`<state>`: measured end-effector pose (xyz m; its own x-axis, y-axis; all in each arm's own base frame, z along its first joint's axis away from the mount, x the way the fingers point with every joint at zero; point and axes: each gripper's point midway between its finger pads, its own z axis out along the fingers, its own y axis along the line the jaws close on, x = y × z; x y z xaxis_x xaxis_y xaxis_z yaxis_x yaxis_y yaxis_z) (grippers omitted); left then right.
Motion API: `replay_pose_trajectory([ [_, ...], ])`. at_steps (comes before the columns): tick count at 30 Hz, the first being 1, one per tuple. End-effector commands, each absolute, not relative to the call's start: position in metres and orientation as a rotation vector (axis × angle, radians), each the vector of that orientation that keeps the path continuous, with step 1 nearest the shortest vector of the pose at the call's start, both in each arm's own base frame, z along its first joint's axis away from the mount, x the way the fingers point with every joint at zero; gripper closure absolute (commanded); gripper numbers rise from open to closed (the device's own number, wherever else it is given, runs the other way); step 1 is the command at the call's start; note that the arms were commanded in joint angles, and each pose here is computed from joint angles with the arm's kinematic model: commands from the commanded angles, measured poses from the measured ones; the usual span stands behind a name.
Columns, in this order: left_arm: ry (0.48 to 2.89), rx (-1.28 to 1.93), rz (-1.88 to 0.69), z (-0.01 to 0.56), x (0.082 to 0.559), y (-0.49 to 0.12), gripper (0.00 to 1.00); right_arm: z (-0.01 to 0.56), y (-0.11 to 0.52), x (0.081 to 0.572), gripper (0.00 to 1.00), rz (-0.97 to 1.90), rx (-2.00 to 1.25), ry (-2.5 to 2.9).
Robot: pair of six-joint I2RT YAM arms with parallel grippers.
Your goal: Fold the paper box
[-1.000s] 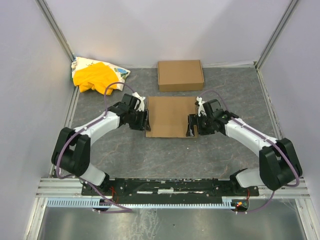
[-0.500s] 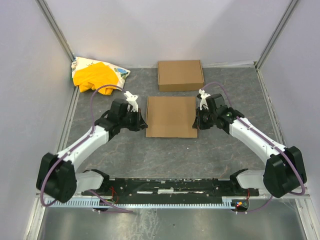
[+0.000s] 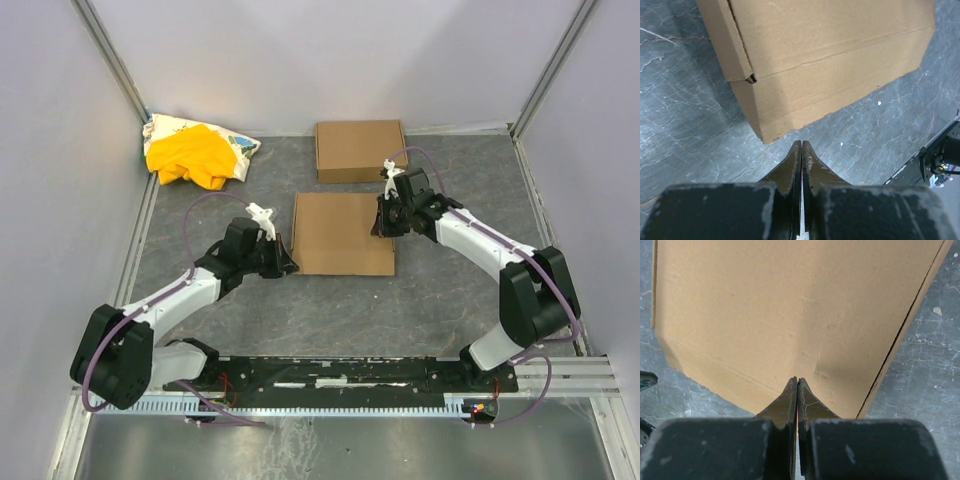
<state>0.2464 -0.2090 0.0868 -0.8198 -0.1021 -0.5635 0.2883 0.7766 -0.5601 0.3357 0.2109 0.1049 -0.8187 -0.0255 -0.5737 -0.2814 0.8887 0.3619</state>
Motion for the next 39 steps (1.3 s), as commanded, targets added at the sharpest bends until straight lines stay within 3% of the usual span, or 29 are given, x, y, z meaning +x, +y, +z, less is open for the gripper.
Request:
replay_pose_trajectory([
  [1,2.349,0.078,-0.824,0.089,0.264,-0.208,0.97,0.128,0.219,0.36,0.99,0.585,-0.228,2.386],
  [10,2.432,0.019,-0.721,0.051,0.277,-0.206,0.97,0.109,0.219,0.354,0.99,0.58,-0.248,2.445],
  [24,2.354,-0.032,-0.663,0.059,0.324,-0.217,0.97,0.082,0.22,0.342,0.99,0.598,-0.263,2.526],
  [31,2.391,-0.032,-0.642,0.06,0.322,-0.215,0.97,0.126,0.217,0.348,0.98,0.595,-0.235,2.408],
  [33,2.381,-0.035,-0.646,0.063,0.317,-0.212,0.97,0.152,0.209,0.363,0.93,0.524,-0.198,2.353],
  [36,2.368,-0.035,-0.669,0.068,0.311,-0.212,0.97,0.172,0.195,0.395,0.73,0.39,-0.144,2.369],
  [39,2.353,-0.037,-0.704,0.075,0.308,-0.215,0.97,0.175,0.213,0.417,0.74,0.454,-0.196,2.418],
])
